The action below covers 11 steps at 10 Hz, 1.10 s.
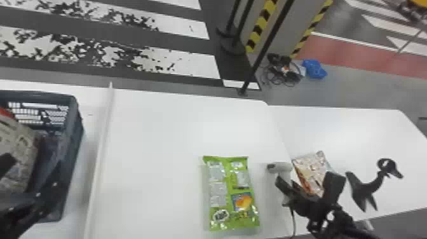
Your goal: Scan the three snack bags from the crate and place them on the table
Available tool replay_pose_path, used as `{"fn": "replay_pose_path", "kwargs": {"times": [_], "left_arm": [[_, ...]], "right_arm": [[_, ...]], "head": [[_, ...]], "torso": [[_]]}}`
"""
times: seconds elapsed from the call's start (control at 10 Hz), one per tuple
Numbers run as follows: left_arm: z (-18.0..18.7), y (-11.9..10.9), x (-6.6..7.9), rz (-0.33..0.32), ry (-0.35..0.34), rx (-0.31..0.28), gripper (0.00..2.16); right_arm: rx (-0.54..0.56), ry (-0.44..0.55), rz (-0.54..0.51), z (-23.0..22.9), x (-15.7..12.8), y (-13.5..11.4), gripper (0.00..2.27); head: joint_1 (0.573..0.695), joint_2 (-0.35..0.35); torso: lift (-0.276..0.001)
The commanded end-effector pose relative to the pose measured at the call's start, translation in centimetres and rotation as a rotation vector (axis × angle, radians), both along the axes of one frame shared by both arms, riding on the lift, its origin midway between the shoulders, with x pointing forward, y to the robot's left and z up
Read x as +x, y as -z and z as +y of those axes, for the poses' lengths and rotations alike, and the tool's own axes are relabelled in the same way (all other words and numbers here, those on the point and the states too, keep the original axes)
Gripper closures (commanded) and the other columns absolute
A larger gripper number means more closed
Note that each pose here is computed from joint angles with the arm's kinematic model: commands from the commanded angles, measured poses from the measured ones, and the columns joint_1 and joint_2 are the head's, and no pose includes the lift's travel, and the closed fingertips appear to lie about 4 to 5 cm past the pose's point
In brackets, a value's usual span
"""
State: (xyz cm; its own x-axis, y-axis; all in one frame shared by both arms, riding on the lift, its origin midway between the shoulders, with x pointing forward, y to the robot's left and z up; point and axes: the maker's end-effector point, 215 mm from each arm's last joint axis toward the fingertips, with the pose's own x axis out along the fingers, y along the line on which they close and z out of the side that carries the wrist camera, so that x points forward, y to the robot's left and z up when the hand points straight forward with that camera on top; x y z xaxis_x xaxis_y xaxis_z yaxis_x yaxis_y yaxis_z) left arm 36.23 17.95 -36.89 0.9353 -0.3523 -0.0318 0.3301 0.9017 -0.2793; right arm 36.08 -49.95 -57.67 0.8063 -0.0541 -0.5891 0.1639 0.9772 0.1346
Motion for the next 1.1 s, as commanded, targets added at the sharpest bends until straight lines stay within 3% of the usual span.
{"fn": "replay_pose_path", "kwargs": {"times": [0.0,0.1,0.3,0.5,0.6,0.8,1.0], "left_arm": [[-0.1,0.0,0.0,0.002,0.003,0.001,0.07],[-0.2,0.1,-0.1,0.004,0.005,0.005,0.07],[-0.4,0.1,0.0,0.009,0.011,0.009,0.07],[-0.5,0.1,0.0,0.015,0.013,0.01,0.07],[-0.5,0.0,0.0,0.014,0.013,0.012,0.07],[-0.6,0.1,0.0,0.014,0.015,0.012,0.07],[-0.6,0.3,-0.1,0.019,0.017,0.014,0.07]], "right_arm": [[-0.01,-0.005,-0.013,0.0,0.3,-0.3,0.71],[-0.015,-0.006,-0.017,-0.3,0.4,-0.6,0.0],[-0.025,-0.006,-0.04,-0.5,0.6,-1.6,0.03],[-0.037,-0.054,-0.103,1.0,0.6,-6.0,0.05],[0.033,-0.115,-0.047,3.2,-0.3,-6.4,0.05],[0.299,-0.227,0.12,8.0,-2.3,-5.4,0.06],[0.392,-0.296,0.221,10.1,-2.6,-4.3,0.07]], "head": [[0.695,-0.35],[0.695,-0.35],[0.695,-0.35],[0.695,-0.35],[0.695,-0.35],[0.695,-0.35],[0.695,-0.35]], "torso": [[-0.037],[-0.037],[-0.037],[-0.037],[-0.037],[-0.037],[-0.037]]}}
